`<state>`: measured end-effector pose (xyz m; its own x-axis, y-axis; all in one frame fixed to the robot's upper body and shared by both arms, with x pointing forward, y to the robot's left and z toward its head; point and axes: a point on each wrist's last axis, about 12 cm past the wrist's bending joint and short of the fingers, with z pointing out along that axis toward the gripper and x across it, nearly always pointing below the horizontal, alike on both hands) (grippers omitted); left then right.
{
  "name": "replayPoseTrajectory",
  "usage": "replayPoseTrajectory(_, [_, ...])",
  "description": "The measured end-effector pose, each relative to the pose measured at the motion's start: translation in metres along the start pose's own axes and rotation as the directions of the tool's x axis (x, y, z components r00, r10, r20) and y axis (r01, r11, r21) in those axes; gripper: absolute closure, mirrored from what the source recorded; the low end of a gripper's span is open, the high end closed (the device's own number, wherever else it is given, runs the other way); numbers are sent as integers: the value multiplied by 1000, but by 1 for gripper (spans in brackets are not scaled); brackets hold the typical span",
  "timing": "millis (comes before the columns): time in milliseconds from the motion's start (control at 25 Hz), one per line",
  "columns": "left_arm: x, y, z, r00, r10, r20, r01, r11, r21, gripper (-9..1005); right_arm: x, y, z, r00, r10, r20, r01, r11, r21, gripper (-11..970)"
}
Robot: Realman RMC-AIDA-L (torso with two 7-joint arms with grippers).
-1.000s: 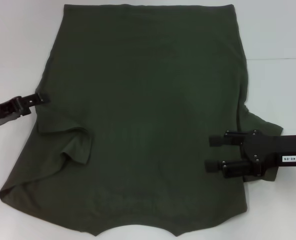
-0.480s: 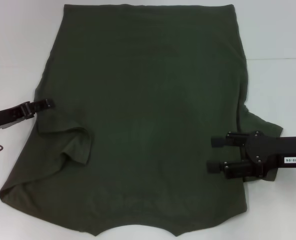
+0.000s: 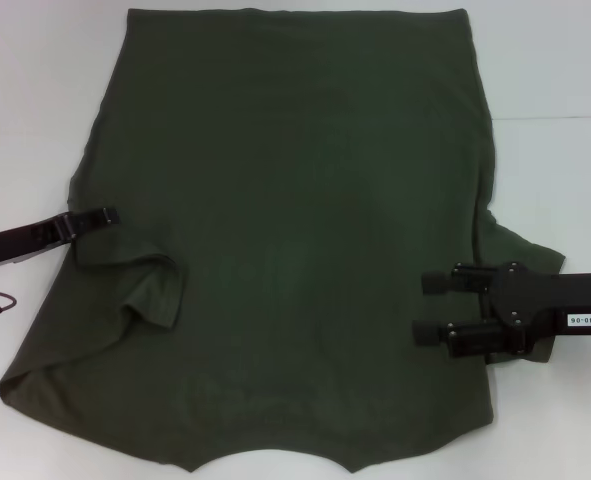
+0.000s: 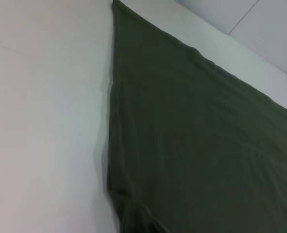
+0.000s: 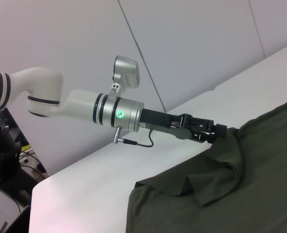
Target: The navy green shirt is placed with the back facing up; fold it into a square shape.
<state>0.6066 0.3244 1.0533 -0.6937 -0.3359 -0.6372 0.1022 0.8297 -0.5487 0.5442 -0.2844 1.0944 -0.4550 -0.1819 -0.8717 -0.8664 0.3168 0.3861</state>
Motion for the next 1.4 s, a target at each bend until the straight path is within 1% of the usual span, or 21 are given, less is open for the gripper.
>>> replayPoseTrajectory(160, [1, -1, 1, 1000, 2, -4, -2, 1000, -2, 123, 0, 0, 0, 1000, 0, 0, 0, 1000, 0, 142])
replayPoseTrajectory(320, [3, -4, 1, 1000, -7, -16, 8, 1000, 24, 123, 1, 0, 0, 1000, 2, 0, -2, 1000, 1, 144])
replayPoseTrajectory(480, [6, -9, 4, 999, -18, -44, 20, 999, 43, 123, 1, 0, 0, 1000, 3, -1, -3, 1000, -1, 146])
replayPoseTrajectory(680, [13, -10, 6, 997, -21, -79, 24, 999, 42, 124, 2, 1, 0, 1000, 3, -1, -3, 1000, -2, 148])
replayPoseTrajectory(840, [13, -13, 7, 996, -43, -75, 48, 997, 64, 124, 2, 1, -1, 1000, 3, 0, -3, 1000, -3, 150])
replayPoseTrajectory(920, [9, -21, 10, 996, -61, -64, 66, 994, 92, 124, 2, 1, -1, 1000, 3, -1, -3, 1000, -4, 151])
replayPoseTrajectory(1000, [3, -34, 17, 996, -76, -45, 81, 988, 134, 123, 2, 1, -1, 1000, 3, -1, -3, 1000, -4, 152])
replayPoseTrajectory(1080, [-3, -51, 24, 996, -80, -39, 86, 977, 193, 123, 2, 1, -1, 1000, 4, 0, -4, 1000, -5, 153])
replayPoseTrajectory(1120, [-6, -65, 29, 996, -79, -43, 88, 966, 243, 123, 2, 1, -1, 1000, 4, 0, -4, 1000, -5, 153])
replayPoseTrajectory(1240, [-12, -92, 35, 997, -63, -50, 76, 935, 346, 123, 3, 2, -1, 1000, 6, 2, -6, 1000, -5, 154])
replayPoseTrajectory(1320, [-15, -102, 34, 998, -36, -59, 56, 915, 399, 123, 3, 2, 0, 1000, 6, 3, -6, 1000, -7, 155])
replayPoseTrajectory(1400, [-16, -103, 28, 997, -7, -73, 39, 898, 437, 123, 3, 2, 0, 1000, 5, 2, -5, 1000, -7, 156])
